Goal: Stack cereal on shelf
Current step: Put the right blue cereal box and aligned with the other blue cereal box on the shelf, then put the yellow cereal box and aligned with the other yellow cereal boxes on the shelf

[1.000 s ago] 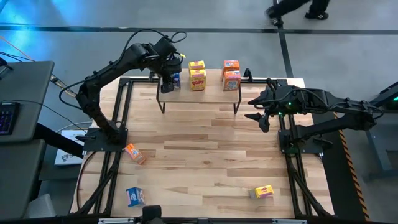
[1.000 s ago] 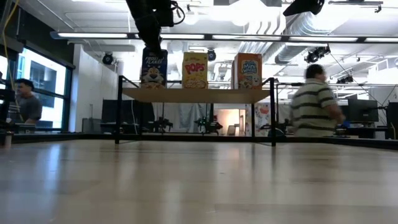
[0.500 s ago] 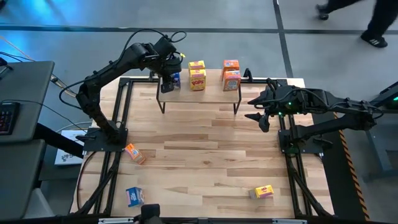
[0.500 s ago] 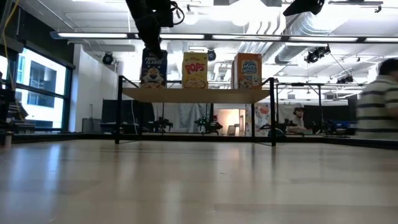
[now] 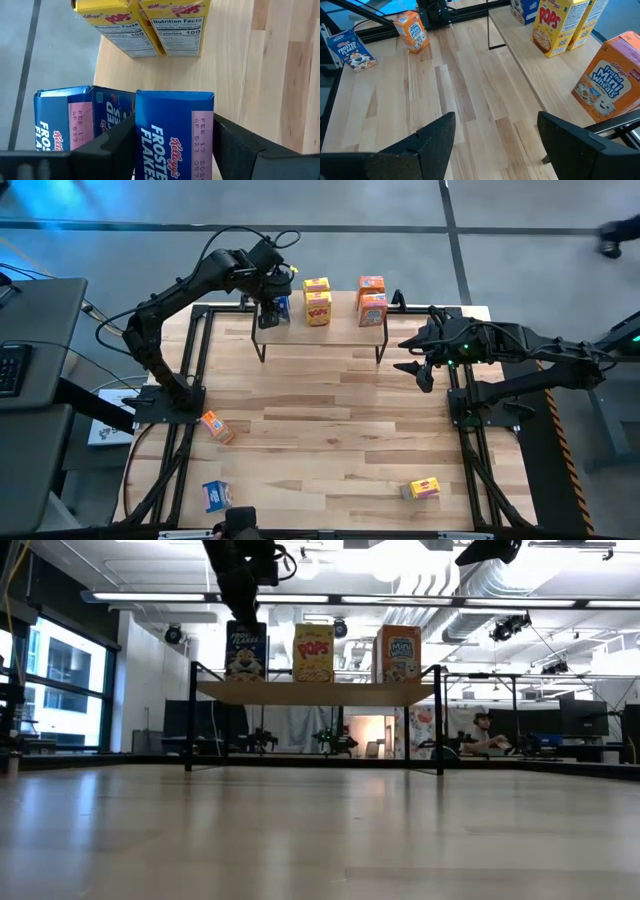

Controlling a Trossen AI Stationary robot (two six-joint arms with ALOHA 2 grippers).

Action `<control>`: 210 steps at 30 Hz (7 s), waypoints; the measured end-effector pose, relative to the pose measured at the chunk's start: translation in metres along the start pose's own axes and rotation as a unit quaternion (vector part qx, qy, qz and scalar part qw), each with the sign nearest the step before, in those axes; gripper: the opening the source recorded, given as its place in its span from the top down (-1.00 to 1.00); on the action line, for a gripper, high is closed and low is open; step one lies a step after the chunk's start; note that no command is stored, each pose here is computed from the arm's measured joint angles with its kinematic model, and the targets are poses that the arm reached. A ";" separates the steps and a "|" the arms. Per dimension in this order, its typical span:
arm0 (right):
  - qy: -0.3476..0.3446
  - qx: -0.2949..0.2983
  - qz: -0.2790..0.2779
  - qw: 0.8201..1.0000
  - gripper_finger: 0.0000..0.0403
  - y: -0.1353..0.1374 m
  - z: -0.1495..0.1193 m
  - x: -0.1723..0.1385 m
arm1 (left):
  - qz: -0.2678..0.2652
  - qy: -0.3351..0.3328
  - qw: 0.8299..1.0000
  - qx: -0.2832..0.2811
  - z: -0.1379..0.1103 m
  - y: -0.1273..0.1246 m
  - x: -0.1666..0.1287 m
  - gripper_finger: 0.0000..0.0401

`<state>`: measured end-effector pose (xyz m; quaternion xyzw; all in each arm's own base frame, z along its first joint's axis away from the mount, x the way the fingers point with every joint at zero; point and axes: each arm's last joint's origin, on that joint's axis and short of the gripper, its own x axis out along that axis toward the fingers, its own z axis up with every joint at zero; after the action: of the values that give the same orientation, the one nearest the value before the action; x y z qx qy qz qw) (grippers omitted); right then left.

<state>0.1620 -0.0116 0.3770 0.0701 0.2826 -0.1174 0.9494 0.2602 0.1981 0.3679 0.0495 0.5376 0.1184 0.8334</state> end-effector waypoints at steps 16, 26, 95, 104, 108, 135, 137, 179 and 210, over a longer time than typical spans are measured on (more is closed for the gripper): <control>0.000 0.000 0.000 1.000 -0.37 0.000 0.000 0.000 | 0.023 -0.014 1.000 -0.008 0.000 0.000 -0.009 -0.11; 0.000 0.000 0.000 1.000 -0.37 0.000 0.000 0.000 | 0.034 -0.032 0.999 -0.008 -0.003 -0.003 -0.026 -0.34; 0.040 -0.150 -0.001 0.988 -0.37 -0.002 -0.008 -0.001 | -0.072 -0.018 0.991 -0.109 -0.001 -0.172 -0.095 -0.34; 0.046 -0.028 0.122 0.991 -0.37 0.006 -0.006 -0.001 | -0.056 -0.021 0.991 -0.117 -0.001 -0.173 -0.096 -0.34; 0.062 -0.007 0.200 0.978 -0.37 0.011 -0.007 -0.003 | -0.056 -0.021 0.991 -0.117 -0.001 -0.173 -0.096 -0.34; 0.160 0.035 0.299 0.940 -0.37 0.083 -0.033 -0.024 | -0.060 -0.048 0.988 -0.132 0.004 -0.173 -0.096 -0.34; 0.167 0.027 0.299 0.939 -0.37 0.089 -0.036 -0.023 | -0.060 -0.050 0.988 -0.132 0.005 -0.173 -0.096 -0.34; 0.390 -0.041 0.125 0.911 -0.37 0.223 -0.153 0.022 | -0.067 -0.088 0.982 -0.156 0.013 -0.173 -0.096 -0.34; 0.392 -0.069 0.082 0.914 0.23 0.231 -0.172 0.032 | -0.067 -0.122 0.982 -0.131 0.019 -0.171 -0.097 -0.34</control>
<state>0.1596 0.2392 0.2319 0.0681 0.6327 0.0173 0.7712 0.2641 0.0095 0.4261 -0.0817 0.4138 0.1249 0.8981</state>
